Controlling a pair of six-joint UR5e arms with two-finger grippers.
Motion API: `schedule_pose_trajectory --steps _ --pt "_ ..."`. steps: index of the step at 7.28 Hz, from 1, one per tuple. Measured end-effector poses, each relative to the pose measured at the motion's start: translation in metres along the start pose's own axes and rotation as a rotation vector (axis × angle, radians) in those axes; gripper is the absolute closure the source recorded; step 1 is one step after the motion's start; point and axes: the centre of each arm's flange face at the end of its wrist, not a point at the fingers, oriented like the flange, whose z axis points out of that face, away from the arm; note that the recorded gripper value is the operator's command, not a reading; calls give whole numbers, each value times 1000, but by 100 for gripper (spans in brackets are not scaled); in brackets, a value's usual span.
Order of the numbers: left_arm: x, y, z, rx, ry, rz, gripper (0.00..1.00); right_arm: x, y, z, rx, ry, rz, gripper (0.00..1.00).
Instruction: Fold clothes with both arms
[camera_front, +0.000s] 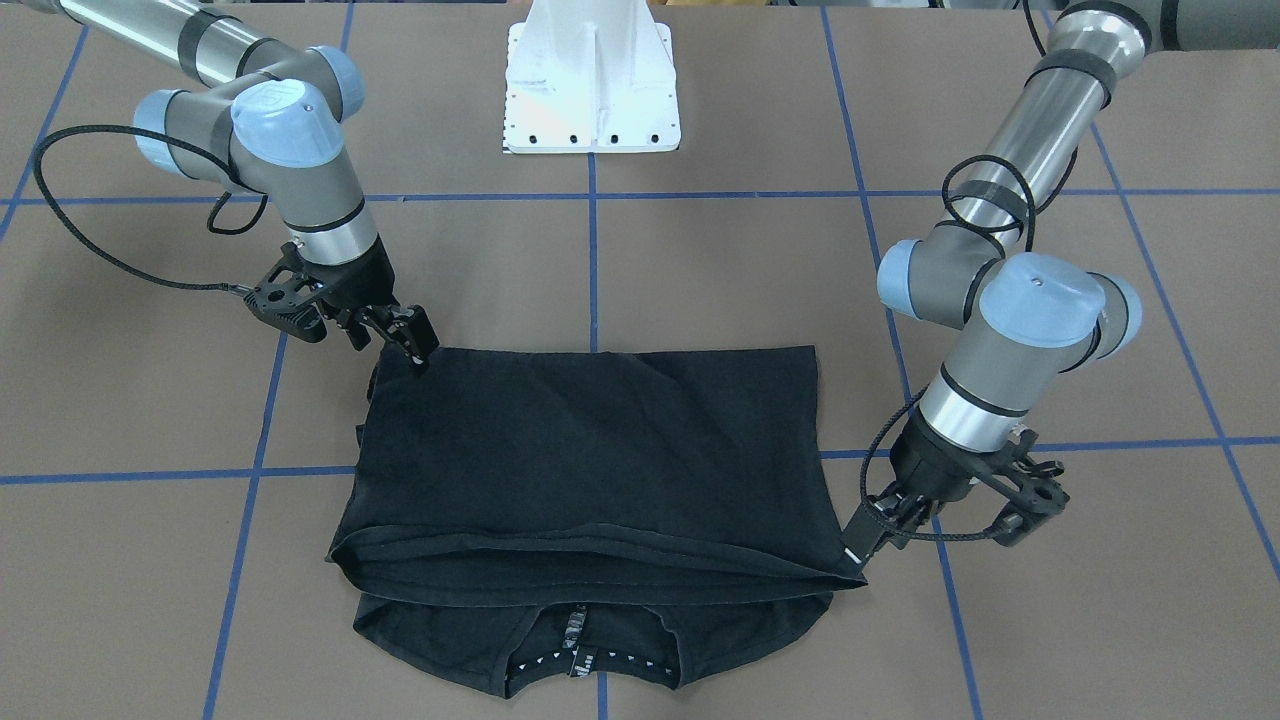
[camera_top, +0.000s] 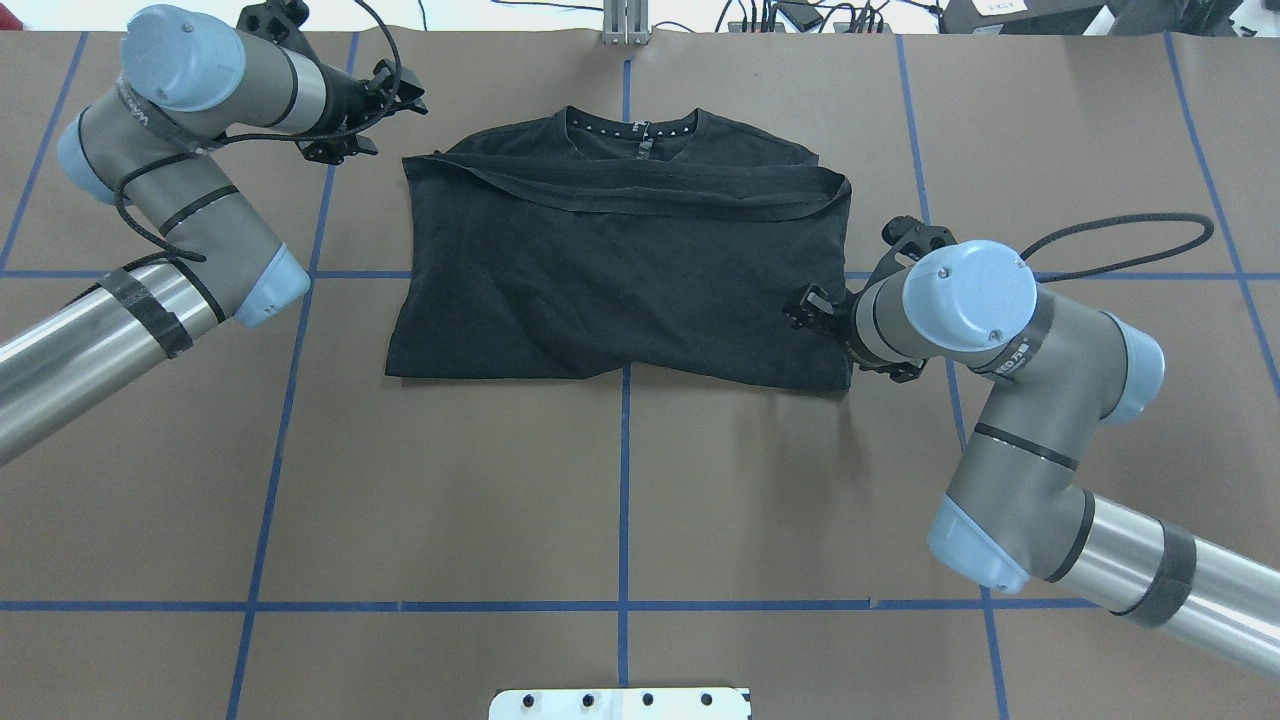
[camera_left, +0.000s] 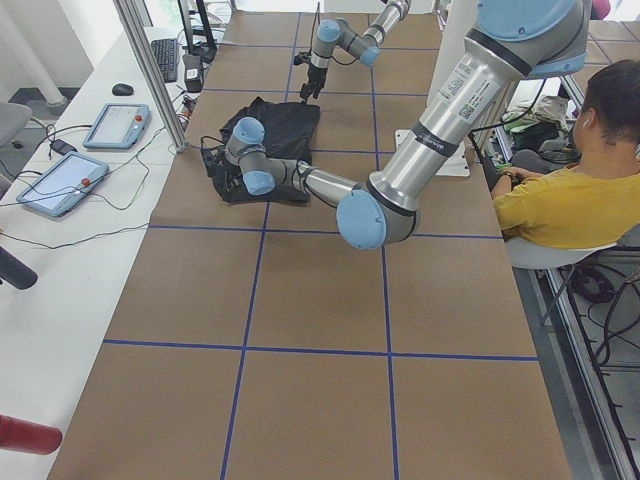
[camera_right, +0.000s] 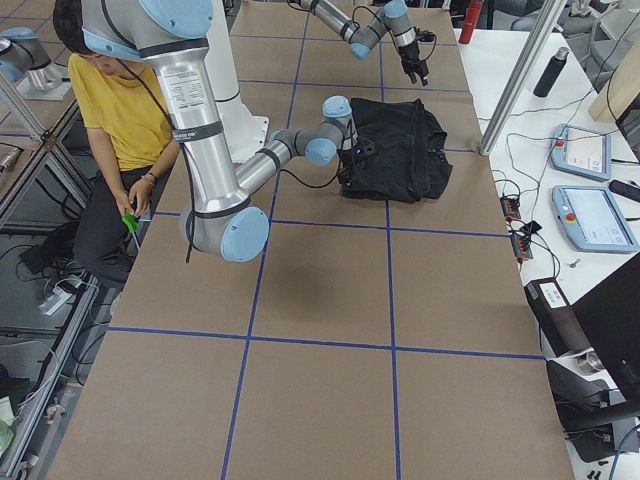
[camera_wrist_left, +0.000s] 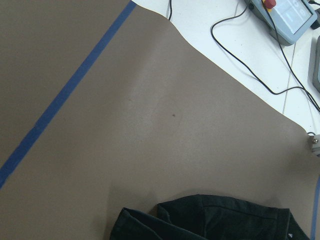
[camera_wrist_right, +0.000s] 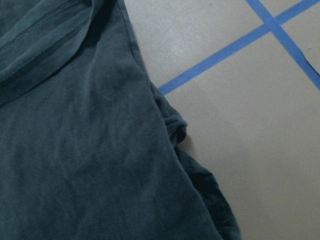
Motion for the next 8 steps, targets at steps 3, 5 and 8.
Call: schedule_pose_trajectory --steps 3,5,8 --pt "2 -1 -3 16 5 -1 14 15 5 15 9 14 -10 82" --pt "1 -2 -3 19 5 -2 14 16 6 16 10 16 -8 100" --pt "4 -1 -6 19 11 -2 14 34 5 -2 1 6 -9 100"
